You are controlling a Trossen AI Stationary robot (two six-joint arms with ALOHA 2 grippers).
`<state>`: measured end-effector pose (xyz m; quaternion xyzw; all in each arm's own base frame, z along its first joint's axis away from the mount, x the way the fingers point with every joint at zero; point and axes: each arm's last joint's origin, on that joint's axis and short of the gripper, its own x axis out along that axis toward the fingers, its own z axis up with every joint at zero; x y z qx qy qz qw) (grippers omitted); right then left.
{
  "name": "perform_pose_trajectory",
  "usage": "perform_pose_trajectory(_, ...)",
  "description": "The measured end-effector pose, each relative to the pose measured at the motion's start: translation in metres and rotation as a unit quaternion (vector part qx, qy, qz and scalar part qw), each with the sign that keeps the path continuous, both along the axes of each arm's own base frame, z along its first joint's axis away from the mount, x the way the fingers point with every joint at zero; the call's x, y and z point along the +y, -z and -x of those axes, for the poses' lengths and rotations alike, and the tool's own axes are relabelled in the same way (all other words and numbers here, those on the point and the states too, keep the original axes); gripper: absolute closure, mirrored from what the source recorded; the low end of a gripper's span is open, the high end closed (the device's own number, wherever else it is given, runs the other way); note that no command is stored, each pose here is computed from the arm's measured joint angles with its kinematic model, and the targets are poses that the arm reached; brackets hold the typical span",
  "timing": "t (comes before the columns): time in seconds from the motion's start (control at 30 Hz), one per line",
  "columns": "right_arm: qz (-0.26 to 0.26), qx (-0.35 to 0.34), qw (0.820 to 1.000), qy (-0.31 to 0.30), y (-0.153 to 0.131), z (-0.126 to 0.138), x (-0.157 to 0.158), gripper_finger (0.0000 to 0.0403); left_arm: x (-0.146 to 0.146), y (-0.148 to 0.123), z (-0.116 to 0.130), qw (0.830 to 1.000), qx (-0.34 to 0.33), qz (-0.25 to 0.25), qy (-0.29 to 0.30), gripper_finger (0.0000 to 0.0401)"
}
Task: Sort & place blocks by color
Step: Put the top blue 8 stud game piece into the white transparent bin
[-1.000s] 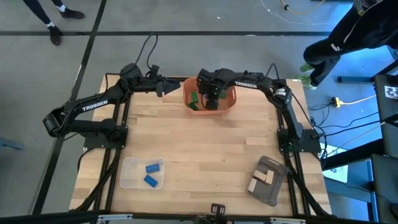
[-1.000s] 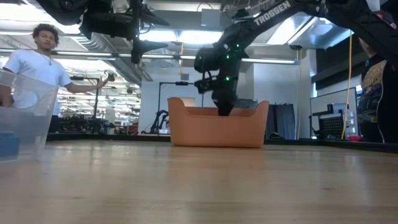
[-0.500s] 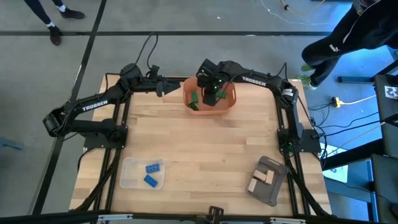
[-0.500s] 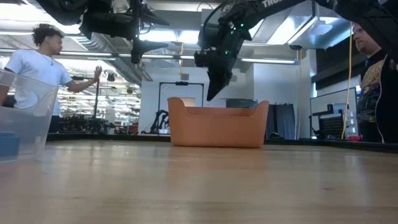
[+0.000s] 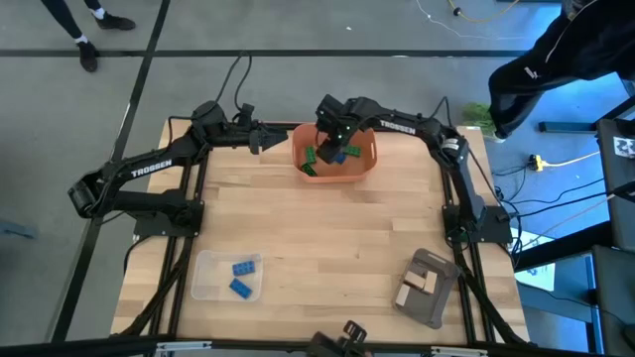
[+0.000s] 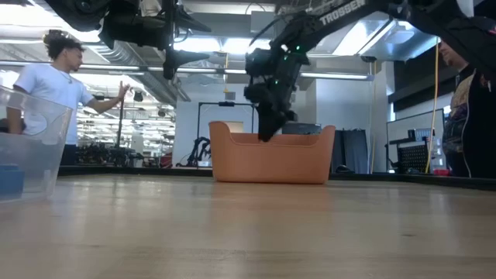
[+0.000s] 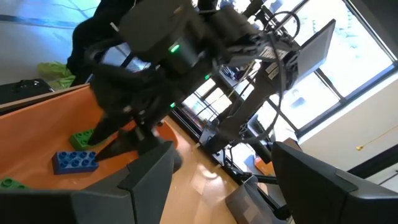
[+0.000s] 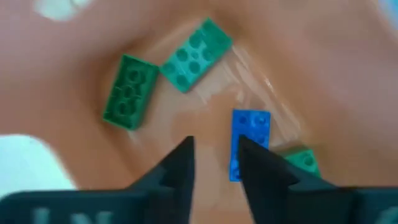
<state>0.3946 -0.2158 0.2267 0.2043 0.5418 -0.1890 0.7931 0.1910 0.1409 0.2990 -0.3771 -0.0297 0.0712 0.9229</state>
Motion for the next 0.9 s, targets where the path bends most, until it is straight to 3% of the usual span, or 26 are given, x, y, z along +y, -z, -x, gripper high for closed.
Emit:
perform_pose_trajectory(0.2, 0.034, 0.057, 0.998, 0.02, 0.022, -0.005, 0.0, 0.0158, 0.0, 0.0, 0.0, 1.0, 0.0, 0.001, 0.0, 0.014)
perform_pose_trajectory(0.37, 0.06, 0.084, 0.994, 0.028, 0.034, -0.008, 0.002, 0.0102, 0.0, 0.0, 0.0, 1.0, 0.0, 0.001, 0.0, 0.014)
perform_pose_trajectory(0.47, 0.04, 0.09, 0.995, 0.033, 0.046, -0.011, 0.001, 0.0091, 0.0, 0.0, 0.0, 1.0, 0.0, 0.001, 0.0, 0.014)
perform_pose_trajectory(0.7, 0.066, 0.105, 0.991, 0.043, 0.056, -0.013, -0.002, 0.0089, 0.0, 0.0, 0.0, 1.0, -0.001, 0.003, 0.0, 0.014)
perform_pose_trajectory(0.9, 0.058, 0.119, 0.99, 0.041, 0.069, -0.014, -0.003, 0.0089, 0.0, 0.0, 0.0, 1.0, -0.001, 0.003, 0.0, 0.014)
